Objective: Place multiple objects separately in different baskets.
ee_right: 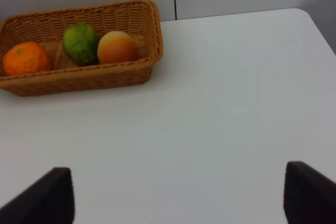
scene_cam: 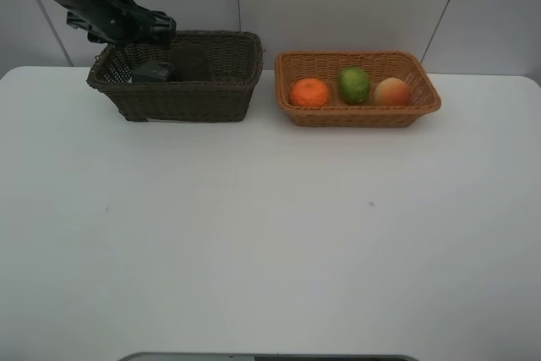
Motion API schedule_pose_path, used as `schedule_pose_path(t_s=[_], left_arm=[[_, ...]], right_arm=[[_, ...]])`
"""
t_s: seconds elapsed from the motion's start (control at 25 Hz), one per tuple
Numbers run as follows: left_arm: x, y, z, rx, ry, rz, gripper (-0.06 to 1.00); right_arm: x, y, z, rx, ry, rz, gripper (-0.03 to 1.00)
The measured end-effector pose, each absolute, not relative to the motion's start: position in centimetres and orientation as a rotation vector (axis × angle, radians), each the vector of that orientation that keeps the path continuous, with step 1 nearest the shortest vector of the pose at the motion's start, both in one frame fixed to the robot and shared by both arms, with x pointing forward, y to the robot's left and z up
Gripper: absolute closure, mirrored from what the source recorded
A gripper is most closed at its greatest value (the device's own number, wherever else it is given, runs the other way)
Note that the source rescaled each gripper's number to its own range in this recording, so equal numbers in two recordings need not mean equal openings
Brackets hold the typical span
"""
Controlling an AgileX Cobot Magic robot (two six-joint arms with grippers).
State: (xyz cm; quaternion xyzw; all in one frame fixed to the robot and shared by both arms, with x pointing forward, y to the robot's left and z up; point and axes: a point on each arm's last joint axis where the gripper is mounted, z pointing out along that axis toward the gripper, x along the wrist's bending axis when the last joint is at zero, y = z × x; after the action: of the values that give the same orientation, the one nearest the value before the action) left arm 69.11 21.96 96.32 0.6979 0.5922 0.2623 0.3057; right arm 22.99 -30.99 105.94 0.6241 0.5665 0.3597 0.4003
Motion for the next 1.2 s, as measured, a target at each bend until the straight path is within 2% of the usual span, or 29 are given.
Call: schedule_pose_path(t_s=[0.24,0.4,0.8,1.2], left_arm=[[67.5,22.3,100.3,1.828,1.563,0.710,-0.01],[62.9,23.6,104.1,1.788,1.553,0.739,-0.01],[45.8,27.6,110.4,1.653,1.555,0.803,-0.01],[32.2,29.0,111.8,1.597,1.533,0.778,-0.01]], right_arm=[[23.0,-31.0,105.9,1.579,1.433,0.910,0.20],[23.0,-31.0,105.9,1.579,1.433,0.910,0.20],[23.0,-31.0,105.9,1.579,1.433,0.910,0.20],[23.0,-31.0,105.9,1.579,1.433,0.910,0.20]])
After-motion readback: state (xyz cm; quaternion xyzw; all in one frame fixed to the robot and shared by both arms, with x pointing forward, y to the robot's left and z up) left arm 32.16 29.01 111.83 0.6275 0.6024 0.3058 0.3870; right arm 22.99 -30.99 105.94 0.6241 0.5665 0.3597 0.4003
